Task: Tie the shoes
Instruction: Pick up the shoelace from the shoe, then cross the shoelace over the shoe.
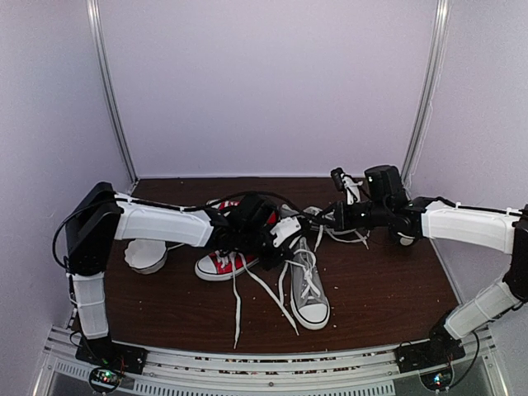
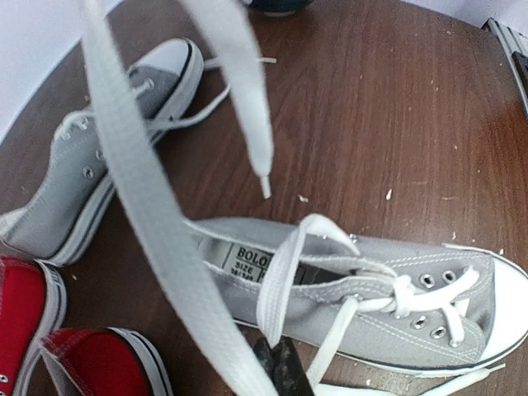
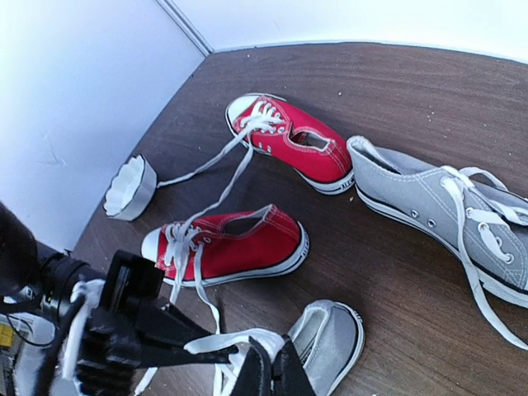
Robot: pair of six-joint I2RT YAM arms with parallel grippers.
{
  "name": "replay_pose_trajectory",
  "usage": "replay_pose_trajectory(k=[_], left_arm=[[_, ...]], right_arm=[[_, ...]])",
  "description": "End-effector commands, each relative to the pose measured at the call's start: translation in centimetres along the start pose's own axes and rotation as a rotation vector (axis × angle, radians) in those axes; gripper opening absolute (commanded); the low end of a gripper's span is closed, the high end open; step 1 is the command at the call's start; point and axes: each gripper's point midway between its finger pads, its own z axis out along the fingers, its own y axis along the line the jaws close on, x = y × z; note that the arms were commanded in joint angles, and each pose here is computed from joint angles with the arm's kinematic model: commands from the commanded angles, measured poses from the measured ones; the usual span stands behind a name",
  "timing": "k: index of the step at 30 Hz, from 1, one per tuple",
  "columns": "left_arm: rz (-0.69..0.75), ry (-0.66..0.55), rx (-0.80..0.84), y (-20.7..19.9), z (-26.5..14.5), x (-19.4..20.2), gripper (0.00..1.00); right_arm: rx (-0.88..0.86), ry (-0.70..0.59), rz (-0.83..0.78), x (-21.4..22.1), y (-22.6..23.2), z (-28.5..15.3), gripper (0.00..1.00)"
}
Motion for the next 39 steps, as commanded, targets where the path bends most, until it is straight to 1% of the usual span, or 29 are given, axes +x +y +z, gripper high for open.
replay_pose_trajectory(k=[1, 7, 8, 11, 16, 18, 23, 27, 31, 33, 39], left_arm=[[0.122, -0.149, -0.087, 0.4, -1.5, -3.9, 0.00], [0.166, -0.165, -0.104, -0.2, -1.6, -4.5, 0.00], [0.167, -0.164, -0.115, 0.0, -1.6, -4.5, 0.00], [0.177, -0.171, -0.141, 0.3, -2.0, -4.7, 0.00], [0.232, -0.214, -0.152, -0.6, -2.3, -4.9, 0.00], [0.248, -0.226, -0.158, -0.9, -2.4, -5.0, 0.00], [0.268, -0.242, -0.169, -1.1, -2.4, -5.3, 0.00], [0.283, -0.249, -0.174, -1.2, -2.4, -5.2, 0.00], [0.338, -0.275, -0.186, -1.6, -2.6, -5.6, 0.00], [0.356, -0.295, -0.191, -1.8, -2.8, -5.9, 0.00], [0.351, -0.334, -0.194, -1.9, -3.3, -6.7, 0.00]], right_arm=[[-0.148, -0.082, 0.118, -3.0, 1.4, 0.0, 0.00], [-0.205, -0.074, 0.167, -3.9, 2.2, 0.9, 0.00], [-0.203, -0.050, 0.190, -3.6, 2.1, 1.1, 0.00], [-0.173, 0.077, 0.253, -1.5, 1.6, 1.6, 0.00], [-0.147, 0.188, 0.307, 1.4, 1.2, 1.3, 0.00], [-0.166, 0.225, 0.318, 1.9, 1.5, 1.3, 0.00], [-0.191, 0.252, 0.328, 2.5, 2.0, 1.1, 0.00], [-0.197, 0.298, 0.344, 3.5, 1.8, 1.5, 0.00], [-0.187, 0.324, 0.341, 4.0, 1.6, 1.6, 0.00], [-0.176, 0.332, 0.346, 4.3, 1.2, 2.0, 0.00], [-0.167, 0.382, 0.353, 6.2, 0.6, 4.0, 0.00]])
